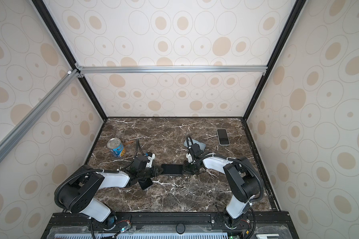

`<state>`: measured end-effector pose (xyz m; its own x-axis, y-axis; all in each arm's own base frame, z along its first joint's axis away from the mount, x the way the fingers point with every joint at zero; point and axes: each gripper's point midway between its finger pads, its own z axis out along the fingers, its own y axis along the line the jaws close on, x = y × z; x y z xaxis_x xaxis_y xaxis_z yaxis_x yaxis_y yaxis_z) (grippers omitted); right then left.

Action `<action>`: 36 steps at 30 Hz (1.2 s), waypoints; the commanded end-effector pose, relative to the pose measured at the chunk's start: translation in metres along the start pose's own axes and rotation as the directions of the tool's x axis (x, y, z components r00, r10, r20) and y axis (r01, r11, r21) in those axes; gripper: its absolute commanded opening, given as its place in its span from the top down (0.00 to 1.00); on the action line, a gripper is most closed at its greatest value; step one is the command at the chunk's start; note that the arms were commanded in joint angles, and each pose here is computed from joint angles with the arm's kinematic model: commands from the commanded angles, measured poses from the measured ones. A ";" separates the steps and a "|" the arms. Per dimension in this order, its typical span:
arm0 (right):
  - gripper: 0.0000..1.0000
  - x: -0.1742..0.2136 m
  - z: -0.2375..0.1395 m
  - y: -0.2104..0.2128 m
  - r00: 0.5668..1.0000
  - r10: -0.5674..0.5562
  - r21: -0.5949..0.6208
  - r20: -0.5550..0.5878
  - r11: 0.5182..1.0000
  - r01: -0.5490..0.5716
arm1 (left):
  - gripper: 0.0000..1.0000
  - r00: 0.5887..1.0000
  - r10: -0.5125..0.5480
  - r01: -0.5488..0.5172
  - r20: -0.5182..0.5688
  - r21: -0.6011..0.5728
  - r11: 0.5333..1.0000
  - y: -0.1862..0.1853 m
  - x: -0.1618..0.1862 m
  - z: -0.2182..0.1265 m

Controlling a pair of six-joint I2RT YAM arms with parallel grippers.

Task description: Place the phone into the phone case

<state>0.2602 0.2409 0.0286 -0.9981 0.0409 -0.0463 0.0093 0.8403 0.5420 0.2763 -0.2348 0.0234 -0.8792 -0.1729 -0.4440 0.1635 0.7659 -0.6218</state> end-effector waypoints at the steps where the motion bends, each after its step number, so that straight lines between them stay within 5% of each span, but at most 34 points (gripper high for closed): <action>1: 0.90 0.028 0.019 -0.013 0.995 0.037 0.020 -0.094 0.999 -0.035 | 0.73 0.990 -0.076 0.068 -0.118 -0.067 0.995 0.024 0.041 0.003; 13: 0.94 0.062 0.047 -0.033 0.979 0.040 0.161 -0.202 0.987 -0.008 | 0.73 0.974 -0.109 0.090 -0.198 -0.102 0.991 0.039 0.085 0.006; 36: 0.95 0.096 0.068 -0.102 0.950 0.060 0.482 -0.306 0.870 0.101 | 0.74 0.957 -0.135 0.097 -0.255 -0.156 0.983 0.064 0.121 -0.005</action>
<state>0.2503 0.2445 0.0120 -0.9993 -0.0116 -0.0353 -0.0228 0.9415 0.3363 0.2752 -0.2285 0.0160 -0.8075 -0.2815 -0.5184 0.1649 0.7360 -0.6565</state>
